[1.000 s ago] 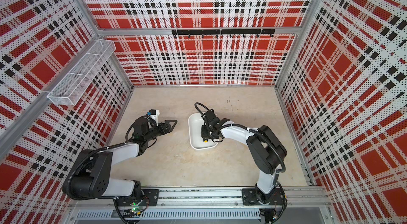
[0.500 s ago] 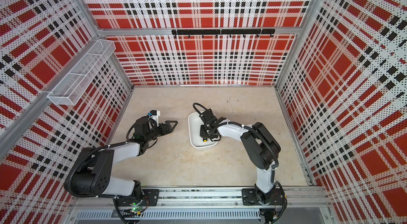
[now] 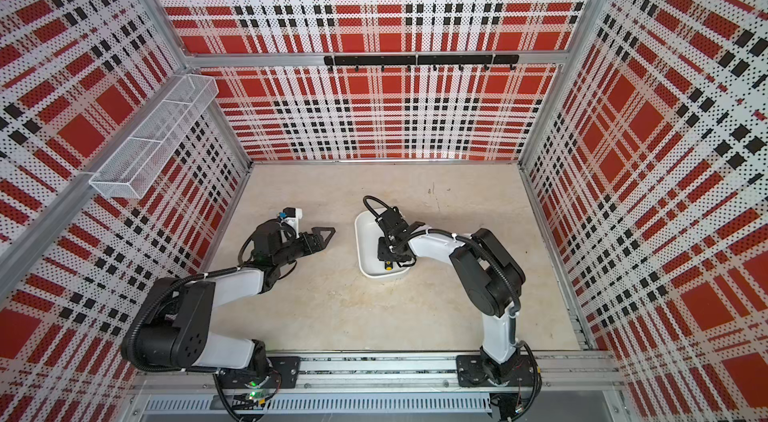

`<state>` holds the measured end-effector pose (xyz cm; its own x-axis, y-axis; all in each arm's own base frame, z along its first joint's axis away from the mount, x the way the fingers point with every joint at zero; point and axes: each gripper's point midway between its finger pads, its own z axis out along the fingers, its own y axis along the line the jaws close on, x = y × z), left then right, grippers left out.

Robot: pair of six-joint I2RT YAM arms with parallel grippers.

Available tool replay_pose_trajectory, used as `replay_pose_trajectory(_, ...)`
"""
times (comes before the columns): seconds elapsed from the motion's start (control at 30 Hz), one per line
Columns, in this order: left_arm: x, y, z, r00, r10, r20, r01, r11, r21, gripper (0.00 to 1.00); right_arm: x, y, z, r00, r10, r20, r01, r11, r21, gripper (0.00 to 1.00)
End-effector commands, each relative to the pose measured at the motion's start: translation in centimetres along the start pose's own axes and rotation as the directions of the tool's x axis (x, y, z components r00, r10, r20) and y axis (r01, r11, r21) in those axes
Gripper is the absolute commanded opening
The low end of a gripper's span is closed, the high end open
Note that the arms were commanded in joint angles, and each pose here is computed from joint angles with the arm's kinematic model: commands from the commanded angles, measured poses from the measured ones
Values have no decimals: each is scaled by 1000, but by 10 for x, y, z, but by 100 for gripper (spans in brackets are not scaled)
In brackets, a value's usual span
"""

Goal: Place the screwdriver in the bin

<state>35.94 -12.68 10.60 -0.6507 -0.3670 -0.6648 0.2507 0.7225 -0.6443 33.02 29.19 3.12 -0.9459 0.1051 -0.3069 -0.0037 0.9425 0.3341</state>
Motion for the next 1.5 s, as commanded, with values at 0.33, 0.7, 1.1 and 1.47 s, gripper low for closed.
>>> replay_pose_trajectory(0.33,-37,-9,-11,995,67,79,-64,997,-35,98,-23,21,-59,990,-95,101,97,995,-23,63)
replay_pose_trajectory(0.7,-90,-3,-35,970,158,185,-129,979,-160,98,-59,43,-177,903,-265,337,301,952,-59,73)
replay_pose_trajectory(1.1,-124,-1,-78,877,338,342,-215,912,-350,98,-119,-74,-221,792,-246,559,183,969,168,74)
replay_pose_trajectory(1.47,-131,15,-125,737,495,459,-208,813,-544,98,-150,-173,-196,766,-193,613,58,971,233,74)
